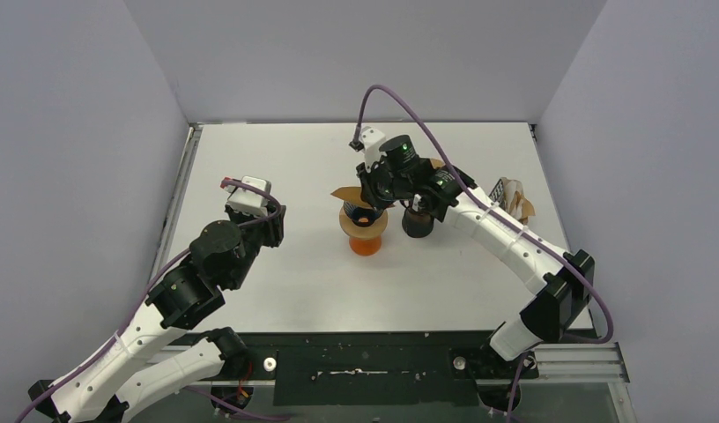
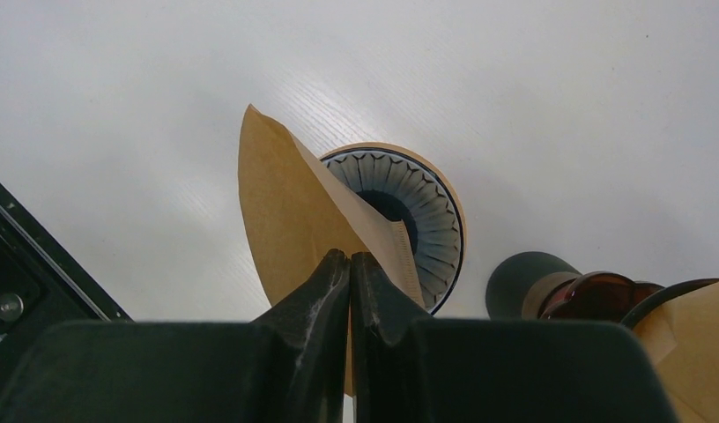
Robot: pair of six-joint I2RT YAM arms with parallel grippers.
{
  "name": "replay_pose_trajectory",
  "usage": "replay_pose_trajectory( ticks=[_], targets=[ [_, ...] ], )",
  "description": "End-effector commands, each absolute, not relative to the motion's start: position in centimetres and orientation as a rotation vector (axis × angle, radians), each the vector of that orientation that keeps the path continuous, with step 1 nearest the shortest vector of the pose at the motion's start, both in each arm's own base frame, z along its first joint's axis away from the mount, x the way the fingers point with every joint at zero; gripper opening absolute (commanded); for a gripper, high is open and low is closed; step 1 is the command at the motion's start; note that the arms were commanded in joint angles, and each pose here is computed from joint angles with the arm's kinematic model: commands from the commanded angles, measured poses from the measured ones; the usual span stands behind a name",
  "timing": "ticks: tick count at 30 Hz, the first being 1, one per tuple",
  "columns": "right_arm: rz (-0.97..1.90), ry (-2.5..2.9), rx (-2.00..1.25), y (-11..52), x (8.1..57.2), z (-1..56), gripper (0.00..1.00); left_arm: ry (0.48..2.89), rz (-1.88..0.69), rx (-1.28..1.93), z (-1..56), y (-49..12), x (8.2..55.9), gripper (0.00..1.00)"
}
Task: Place the coffee filter in the dripper
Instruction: Place the coffee filter in the coffee dripper.
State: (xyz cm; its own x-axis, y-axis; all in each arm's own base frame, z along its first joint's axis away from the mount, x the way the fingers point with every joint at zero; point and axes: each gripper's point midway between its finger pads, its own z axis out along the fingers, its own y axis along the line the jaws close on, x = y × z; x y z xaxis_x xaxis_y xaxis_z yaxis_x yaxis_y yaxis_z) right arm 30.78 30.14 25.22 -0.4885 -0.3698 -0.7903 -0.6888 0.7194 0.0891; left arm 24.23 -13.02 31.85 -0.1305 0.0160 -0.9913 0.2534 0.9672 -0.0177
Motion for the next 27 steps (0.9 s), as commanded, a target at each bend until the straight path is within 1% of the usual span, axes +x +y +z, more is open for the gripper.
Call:
replay_pose_trajectory(
  ticks=[1, 10, 17, 24, 27],
  targets=[
    [0.432, 2.101, -0.886, 30.0, 31.2, 25.2, 0.04, 1.658, -0.242, 0.183, 32.9, -13.3, 24.4, 0.35],
    [0.319, 2.084, -1.106, 30.8, 31.1, 23.5, 0.05, 1.656, -0.241, 0.184, 33.0, -13.3, 24.4, 0.35],
    [0.206, 2.098, -1.158, 30.4, 32.4, 22.6, 0.05, 1.651, -0.249, 0.183, 33.1, -13.2, 24.3, 0.35],
    [0.167, 2.109, -1.201, 30.4, 32.9, 21.8, 0.06, 1.652, -0.253, 0.187, 33.1, -13.3, 24.3, 0.35],
    [0.161, 2.121, -1.222, 30.4, 32.7, 21.4, 0.09, 1.649, -0.255, 0.185, 33.2, -13.3, 24.2, 0.35]
  ],
)
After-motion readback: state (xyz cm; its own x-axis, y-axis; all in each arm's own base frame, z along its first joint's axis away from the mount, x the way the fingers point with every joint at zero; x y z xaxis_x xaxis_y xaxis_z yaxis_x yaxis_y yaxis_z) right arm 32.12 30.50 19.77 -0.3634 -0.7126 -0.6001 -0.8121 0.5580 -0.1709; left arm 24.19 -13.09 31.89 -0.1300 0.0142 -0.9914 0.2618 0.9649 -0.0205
